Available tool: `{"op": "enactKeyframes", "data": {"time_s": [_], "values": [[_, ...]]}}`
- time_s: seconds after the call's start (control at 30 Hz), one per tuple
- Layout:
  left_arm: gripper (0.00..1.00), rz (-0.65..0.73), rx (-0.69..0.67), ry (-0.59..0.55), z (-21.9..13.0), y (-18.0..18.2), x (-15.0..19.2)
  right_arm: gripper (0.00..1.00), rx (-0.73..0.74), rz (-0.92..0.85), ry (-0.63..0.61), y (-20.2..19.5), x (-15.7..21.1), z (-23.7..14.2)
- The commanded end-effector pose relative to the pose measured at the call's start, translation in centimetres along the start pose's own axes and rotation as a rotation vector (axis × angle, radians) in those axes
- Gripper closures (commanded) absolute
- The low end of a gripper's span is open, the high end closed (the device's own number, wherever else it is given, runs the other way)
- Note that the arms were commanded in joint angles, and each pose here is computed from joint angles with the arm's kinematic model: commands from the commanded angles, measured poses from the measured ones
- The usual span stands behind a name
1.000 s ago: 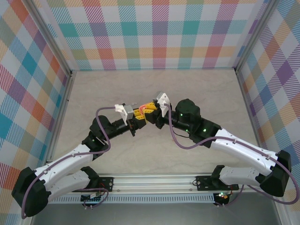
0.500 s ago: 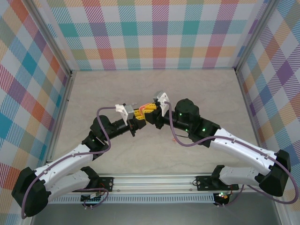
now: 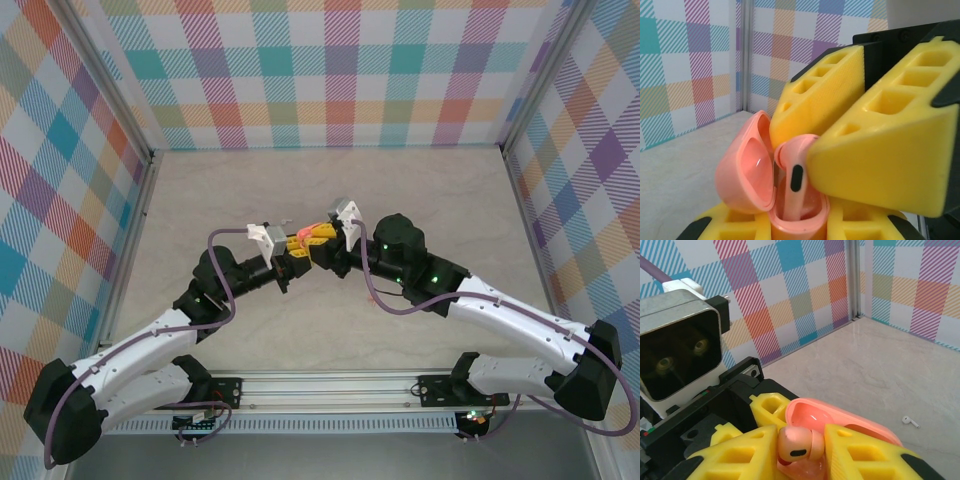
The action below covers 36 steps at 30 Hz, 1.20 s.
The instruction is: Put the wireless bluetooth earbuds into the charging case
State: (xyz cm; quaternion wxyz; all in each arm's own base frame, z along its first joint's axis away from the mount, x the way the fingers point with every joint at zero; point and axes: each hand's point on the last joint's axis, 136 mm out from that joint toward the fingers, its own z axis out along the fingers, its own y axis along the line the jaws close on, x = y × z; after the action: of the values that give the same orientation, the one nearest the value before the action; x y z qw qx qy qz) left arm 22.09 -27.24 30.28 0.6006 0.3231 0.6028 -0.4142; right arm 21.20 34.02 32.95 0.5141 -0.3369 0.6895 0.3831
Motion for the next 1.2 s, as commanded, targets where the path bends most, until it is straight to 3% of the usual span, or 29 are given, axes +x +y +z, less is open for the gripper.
{"op": "enactKeyframes", "data": {"time_s": [0.0,0.3,0.7,0.9,1.17], "values": [[0.89,0.071,0.038,-0.187,-0.9,-1.7,-6.3,0.68,0.011,0.044,0.062,-0.4,2.0,-0.1],[0.89,0.062,0.037,-0.185,-1.1,-1.7,-6.0,0.59,0.001,0.063,0.05,0.1,0.5,-0.4],[0.89,0.063,0.019,-0.166,-1.1,-1.3,-5.0,0.56,0.023,0.161,0.034,0.8,-4.0,-2.9],[0.89,0.06,0.02,-0.153,-0.9,-1.2,-4.5,0.65,-0.021,0.171,0.059,1.8,-4.8,-3.3],[0.89,0.058,0.021,-0.14,-0.8,-1.2,-4.3,0.78,-0.094,0.16,0.203,3.1,-2.9,-1.9]]}}
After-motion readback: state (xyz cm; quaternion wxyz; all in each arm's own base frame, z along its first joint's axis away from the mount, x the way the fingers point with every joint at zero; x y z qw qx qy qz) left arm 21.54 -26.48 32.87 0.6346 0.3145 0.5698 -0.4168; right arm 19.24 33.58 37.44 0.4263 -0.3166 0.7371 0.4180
